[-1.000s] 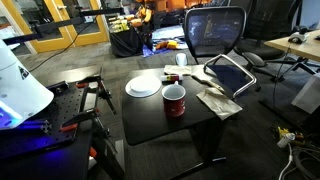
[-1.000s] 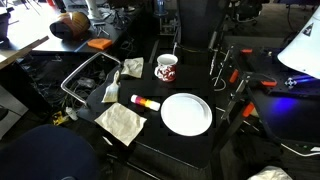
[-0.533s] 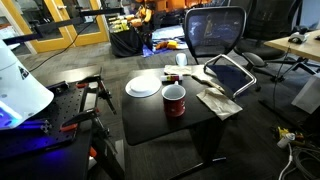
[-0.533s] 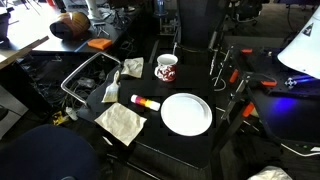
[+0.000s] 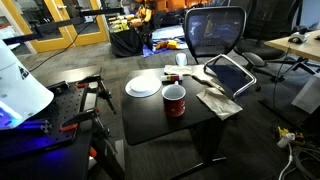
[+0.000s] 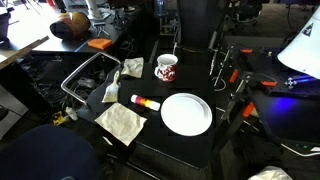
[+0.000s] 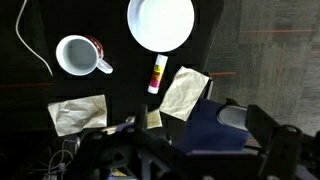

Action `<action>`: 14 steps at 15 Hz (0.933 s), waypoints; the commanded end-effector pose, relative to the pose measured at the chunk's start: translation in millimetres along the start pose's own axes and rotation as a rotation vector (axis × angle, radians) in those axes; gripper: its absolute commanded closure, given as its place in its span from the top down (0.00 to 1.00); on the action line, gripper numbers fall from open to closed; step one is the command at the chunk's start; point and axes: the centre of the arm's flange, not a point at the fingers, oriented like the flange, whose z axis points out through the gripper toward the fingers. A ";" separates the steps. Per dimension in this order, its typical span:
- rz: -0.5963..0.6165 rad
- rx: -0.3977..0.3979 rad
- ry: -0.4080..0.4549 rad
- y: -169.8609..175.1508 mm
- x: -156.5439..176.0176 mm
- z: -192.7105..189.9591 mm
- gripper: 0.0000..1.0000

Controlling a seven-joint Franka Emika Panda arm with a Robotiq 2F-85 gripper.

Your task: Place the glue stick inside the red mug

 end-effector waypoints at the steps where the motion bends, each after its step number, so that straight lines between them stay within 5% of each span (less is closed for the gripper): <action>1: 0.037 -0.001 -0.009 -18.8 20.5 21.3 1.00; 14: 0.074 -0.040 -0.008 -20.4 19.4 50.6 1.00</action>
